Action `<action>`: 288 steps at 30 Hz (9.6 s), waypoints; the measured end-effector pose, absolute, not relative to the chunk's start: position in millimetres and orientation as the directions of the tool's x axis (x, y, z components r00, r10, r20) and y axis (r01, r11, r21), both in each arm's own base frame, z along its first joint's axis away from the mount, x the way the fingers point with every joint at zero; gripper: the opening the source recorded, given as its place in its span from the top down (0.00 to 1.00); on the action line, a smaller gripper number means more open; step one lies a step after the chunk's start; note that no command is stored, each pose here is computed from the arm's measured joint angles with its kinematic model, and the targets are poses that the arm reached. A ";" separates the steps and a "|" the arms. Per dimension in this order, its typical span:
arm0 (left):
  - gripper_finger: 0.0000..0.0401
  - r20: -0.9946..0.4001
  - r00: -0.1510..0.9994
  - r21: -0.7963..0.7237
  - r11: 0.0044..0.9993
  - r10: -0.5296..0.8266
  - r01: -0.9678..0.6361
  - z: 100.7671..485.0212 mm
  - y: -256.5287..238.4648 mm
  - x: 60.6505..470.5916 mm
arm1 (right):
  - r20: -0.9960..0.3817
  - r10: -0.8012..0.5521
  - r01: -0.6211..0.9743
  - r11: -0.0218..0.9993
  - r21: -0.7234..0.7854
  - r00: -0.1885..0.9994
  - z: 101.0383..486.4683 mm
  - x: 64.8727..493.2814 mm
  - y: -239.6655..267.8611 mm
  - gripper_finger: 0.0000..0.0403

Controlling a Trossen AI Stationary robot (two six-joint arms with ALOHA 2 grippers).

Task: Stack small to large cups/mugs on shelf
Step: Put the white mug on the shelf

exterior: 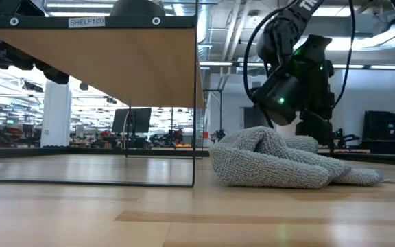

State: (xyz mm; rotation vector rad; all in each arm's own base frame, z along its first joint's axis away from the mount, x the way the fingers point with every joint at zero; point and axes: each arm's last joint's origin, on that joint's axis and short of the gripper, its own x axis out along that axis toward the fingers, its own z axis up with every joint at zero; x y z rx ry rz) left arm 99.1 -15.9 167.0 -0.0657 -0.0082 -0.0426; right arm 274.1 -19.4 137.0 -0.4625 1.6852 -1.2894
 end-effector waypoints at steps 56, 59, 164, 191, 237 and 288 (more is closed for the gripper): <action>0.70 0.009 0.999 -0.058 0.997 -0.042 0.043 166.9 -15.9 99.1 | -0.565 -0.676 0.277 0.495 -0.824 -0.473 140.2 277.2 -13.6 0.76; 0.70 0.009 0.999 -0.058 0.997 -0.042 0.043 166.9 -15.9 99.1 | -0.565 -0.676 0.277 0.495 -0.824 -0.473 140.3 277.1 -13.7 0.73; 0.70 -0.007 0.990 -0.139 0.981 -0.140 0.138 165.4 -18.8 98.9 | -0.981 -0.196 0.413 0.892 -0.182 -0.009 265.2 200.2 -97.1 0.72; 0.70 -0.007 0.991 -0.131 0.982 -0.137 0.135 165.3 -18.6 98.9 | -0.976 -0.214 0.261 0.945 -0.197 0.035 237.9 202.2 -91.2 0.59; 0.70 -0.008 0.990 -0.116 0.983 -0.142 0.140 165.2 -18.8 98.9 | -0.982 -0.186 0.104 0.977 -0.188 -0.023 216.3 221.2 -87.2 0.56; 0.70 -0.009 0.990 -0.095 0.985 -0.143 0.141 165.1 -18.8 98.9 | -0.989 -0.127 0.190 0.972 -0.140 -0.077 199.0 223.3 -106.1 0.83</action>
